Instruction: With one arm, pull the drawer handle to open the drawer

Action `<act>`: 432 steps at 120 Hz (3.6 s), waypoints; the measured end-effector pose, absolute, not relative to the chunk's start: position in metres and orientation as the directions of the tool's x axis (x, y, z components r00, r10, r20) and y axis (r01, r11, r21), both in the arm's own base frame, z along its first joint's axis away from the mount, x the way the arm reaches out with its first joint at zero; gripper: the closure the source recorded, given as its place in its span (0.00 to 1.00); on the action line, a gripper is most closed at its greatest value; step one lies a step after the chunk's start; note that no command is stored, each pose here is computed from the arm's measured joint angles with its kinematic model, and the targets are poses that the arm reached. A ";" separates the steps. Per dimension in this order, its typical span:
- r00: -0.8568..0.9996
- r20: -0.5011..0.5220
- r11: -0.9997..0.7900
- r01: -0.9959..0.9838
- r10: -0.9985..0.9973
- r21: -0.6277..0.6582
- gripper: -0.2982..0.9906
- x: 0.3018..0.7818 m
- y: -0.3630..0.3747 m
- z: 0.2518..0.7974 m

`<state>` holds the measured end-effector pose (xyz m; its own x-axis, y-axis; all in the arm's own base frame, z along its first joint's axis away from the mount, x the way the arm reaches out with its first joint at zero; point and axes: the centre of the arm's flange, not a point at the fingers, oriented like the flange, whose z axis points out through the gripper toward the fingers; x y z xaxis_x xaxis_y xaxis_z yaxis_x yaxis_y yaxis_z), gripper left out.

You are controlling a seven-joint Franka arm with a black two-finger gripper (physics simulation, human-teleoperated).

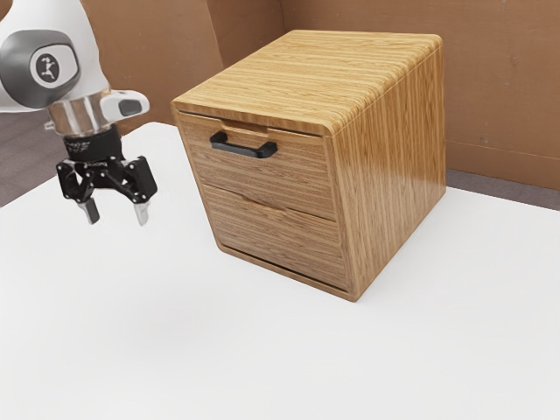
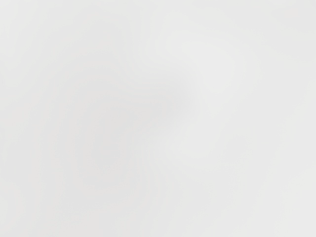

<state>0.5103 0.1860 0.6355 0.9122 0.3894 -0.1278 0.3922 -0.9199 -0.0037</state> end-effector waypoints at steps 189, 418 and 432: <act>0.168 0.087 -0.188 0.912 0.982 0.365 0.23 0.547 0.067 0.707; -0.095 -0.013 0.092 0.907 0.995 0.412 0.79 0.538 0.080 0.683; -0.101 -0.020 0.100 0.914 0.995 0.393 0.81 0.529 0.080 0.682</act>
<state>0.5290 0.0803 0.6822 -0.1008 0.9947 -0.0196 0.9143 0.1004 0.3925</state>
